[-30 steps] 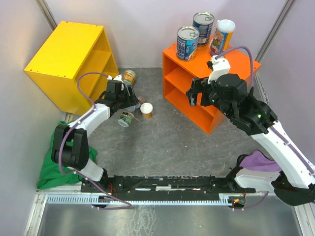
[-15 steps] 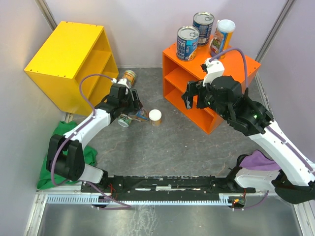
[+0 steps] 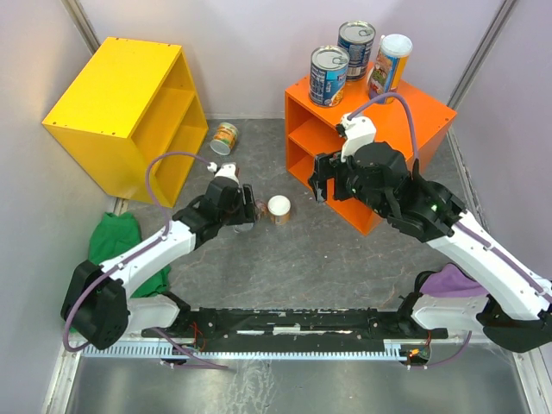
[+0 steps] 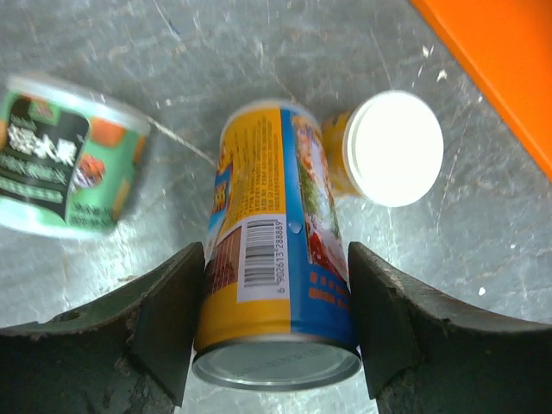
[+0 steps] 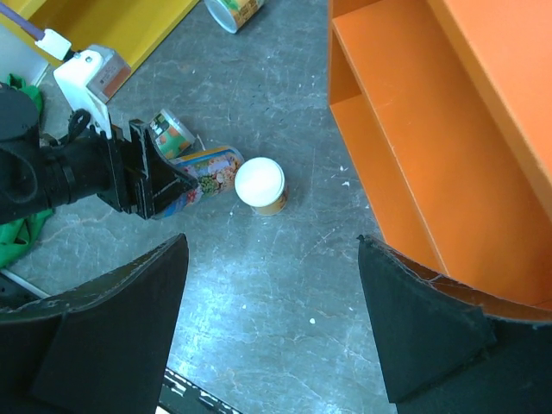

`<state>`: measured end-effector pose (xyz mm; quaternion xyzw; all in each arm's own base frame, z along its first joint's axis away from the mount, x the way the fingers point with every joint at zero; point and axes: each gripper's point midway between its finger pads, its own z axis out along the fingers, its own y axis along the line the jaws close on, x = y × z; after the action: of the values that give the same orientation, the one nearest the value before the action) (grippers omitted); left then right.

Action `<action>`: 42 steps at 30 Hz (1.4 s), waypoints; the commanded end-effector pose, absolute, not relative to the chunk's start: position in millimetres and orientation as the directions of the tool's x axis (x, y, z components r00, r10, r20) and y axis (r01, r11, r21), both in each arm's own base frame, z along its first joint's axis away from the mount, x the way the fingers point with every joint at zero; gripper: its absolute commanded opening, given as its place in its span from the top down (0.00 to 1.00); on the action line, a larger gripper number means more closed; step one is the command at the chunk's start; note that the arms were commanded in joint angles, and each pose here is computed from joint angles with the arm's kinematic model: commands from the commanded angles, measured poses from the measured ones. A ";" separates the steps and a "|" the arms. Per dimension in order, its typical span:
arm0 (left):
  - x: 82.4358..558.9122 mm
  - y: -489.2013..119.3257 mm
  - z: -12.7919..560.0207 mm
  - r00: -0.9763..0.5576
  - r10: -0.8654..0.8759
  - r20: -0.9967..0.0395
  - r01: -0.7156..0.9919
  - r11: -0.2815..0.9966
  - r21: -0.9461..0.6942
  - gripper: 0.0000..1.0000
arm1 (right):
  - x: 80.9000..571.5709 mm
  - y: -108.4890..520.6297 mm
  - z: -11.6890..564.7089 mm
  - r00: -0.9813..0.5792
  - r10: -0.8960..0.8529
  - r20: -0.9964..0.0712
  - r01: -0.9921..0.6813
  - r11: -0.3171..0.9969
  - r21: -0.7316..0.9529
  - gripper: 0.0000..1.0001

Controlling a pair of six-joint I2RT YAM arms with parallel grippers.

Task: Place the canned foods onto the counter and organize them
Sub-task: Move the canned food to the center of the board.

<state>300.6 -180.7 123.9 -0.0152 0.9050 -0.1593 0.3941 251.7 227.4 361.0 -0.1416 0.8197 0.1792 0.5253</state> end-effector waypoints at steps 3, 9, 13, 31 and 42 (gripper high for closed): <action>276.7 -191.3 118.7 -0.669 -0.223 -0.709 0.052 0.938 -0.344 0.97 | 248.6 240.6 354.0 -0.409 -0.041 -0.911 -0.423 0.893 0.150 0.13; 252.0 -192.3 93.7 -0.696 -0.235 -0.678 0.019 0.938 -0.345 0.97 | 238.6 259.5 333.3 -0.442 -0.093 -0.892 -0.450 0.884 0.131 0.13; 241.4 -192.1 80.3 -0.708 -0.258 -0.657 -0.007 0.933 -0.359 0.97 | 232.3 275.7 319.0 -0.474 -0.116 -0.873 -0.465 0.875 0.137 0.13; 227.7 -159.4 127.6 -0.586 -0.469 -0.661 -0.136 0.861 -0.490 0.77 | 214.3 365.7 231.0 -0.645 -0.251 -0.722 -0.527 0.830 0.182 0.14; 205.5 -142.0 148.6 -0.546 -0.553 -0.629 -0.138 0.801 -0.583 0.44 | 220.5 407.5 189.5 -0.676 -0.294 -0.676 -0.514 0.845 0.147 0.14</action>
<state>210.6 -147.6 144.8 -0.1802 0.8537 -0.2315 0.4302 211.5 384.9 176.1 -0.2463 0.9054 0.1407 0.3160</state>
